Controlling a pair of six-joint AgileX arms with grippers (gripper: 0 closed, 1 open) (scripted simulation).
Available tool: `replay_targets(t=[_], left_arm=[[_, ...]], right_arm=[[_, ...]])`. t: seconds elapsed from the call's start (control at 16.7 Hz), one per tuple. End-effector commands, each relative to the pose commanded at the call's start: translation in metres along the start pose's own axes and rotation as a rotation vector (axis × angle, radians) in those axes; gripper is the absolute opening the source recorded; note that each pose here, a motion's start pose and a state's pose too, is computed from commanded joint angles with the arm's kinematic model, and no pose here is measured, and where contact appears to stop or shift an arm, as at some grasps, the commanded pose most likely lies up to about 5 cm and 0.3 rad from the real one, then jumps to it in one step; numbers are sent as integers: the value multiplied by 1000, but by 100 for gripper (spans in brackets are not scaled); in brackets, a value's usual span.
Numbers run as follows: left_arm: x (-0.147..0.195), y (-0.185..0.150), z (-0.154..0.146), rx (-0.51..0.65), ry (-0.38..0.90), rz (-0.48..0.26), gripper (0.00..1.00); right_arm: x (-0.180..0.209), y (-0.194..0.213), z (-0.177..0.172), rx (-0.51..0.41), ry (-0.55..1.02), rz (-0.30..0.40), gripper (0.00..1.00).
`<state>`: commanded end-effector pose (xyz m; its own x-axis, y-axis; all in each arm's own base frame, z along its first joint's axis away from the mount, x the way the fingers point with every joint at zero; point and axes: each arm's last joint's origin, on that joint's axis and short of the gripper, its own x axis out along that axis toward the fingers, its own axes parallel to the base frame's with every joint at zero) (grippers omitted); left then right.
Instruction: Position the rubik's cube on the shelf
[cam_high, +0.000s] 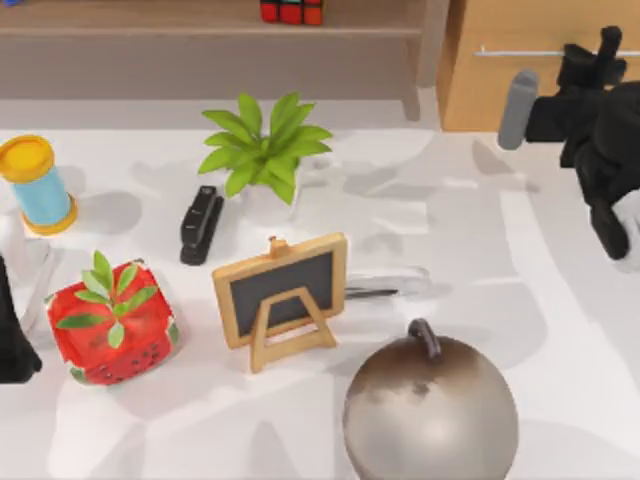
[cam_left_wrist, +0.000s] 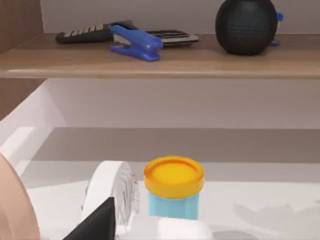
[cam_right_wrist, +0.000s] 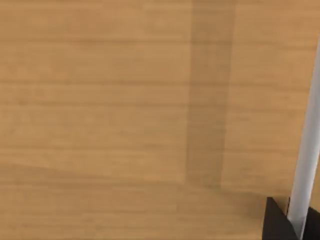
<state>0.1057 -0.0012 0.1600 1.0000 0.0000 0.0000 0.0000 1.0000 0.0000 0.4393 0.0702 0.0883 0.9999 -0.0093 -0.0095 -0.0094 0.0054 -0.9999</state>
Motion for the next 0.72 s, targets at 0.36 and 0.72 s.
replay_targets(t=[0.36, 0.72], left_arm=[[0, 0, 0, 0, 0, 0, 100], [0, 0, 0, 0, 0, 0, 100]], right_arm=[[0, 0, 0, 0, 0, 0, 23], [0, 0, 0, 0, 0, 0, 68]])
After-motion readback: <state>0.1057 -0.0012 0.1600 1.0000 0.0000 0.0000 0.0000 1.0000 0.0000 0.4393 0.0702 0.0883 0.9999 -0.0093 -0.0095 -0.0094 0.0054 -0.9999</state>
